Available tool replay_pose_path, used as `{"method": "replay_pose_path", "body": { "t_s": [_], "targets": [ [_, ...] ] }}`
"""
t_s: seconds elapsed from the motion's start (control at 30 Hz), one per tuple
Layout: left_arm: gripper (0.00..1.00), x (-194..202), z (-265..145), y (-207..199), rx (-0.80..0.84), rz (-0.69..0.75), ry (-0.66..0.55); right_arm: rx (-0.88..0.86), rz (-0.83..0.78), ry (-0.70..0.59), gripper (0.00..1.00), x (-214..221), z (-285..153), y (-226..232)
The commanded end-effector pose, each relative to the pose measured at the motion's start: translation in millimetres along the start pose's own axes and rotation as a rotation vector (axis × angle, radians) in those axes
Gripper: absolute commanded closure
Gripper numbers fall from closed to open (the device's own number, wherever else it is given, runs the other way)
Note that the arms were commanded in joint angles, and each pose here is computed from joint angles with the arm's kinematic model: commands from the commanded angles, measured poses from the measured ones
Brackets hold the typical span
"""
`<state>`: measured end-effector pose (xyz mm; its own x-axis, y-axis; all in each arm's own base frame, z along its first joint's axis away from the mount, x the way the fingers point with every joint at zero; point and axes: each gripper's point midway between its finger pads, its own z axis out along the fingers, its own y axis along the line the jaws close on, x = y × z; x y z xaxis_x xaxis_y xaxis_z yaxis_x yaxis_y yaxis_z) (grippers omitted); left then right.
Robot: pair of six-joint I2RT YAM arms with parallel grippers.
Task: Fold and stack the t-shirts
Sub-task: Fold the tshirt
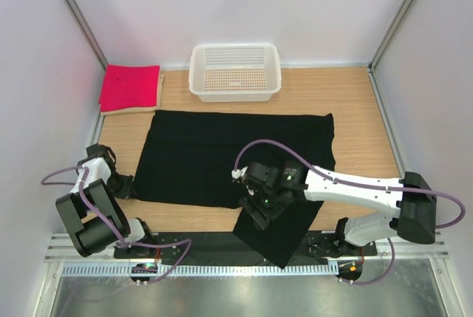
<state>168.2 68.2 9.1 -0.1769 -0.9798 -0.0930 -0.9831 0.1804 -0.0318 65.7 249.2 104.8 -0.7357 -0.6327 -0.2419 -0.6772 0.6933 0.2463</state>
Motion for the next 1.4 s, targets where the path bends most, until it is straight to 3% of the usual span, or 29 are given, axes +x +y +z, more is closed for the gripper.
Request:
{"method": "replay_pose_path", "body": {
  "t_s": [0.0,0.2,0.47,0.83,1.37],
  "targets": [
    [1.00,-11.5,14.4,-11.5,0.057,0.023,-0.053,-0.021,-0.068,0.015,0.34,18.9,7.7,12.8],
    [1.00,-10.8,15.4,-13.4,0.068,0.065,-0.041,0.026,-0.093,0.067,0.34,72.0,27.3,35.8],
    [1.00,-12.1,16.8,-18.2,0.075,0.082,-0.031,0.231,0.013,-0.008,0.35,84.2,44.4,20.0],
    [1.00,-12.0,20.0,-22.7,0.069,0.088,-0.002,0.203,0.082,0.039,0.50,105.6,63.1,21.8],
    [1.00,-15.5,20.9,-25.3,0.061,0.088,-0.004,0.154,0.207,0.044,0.60,117.5,79.2,24.2]
  ]
}}
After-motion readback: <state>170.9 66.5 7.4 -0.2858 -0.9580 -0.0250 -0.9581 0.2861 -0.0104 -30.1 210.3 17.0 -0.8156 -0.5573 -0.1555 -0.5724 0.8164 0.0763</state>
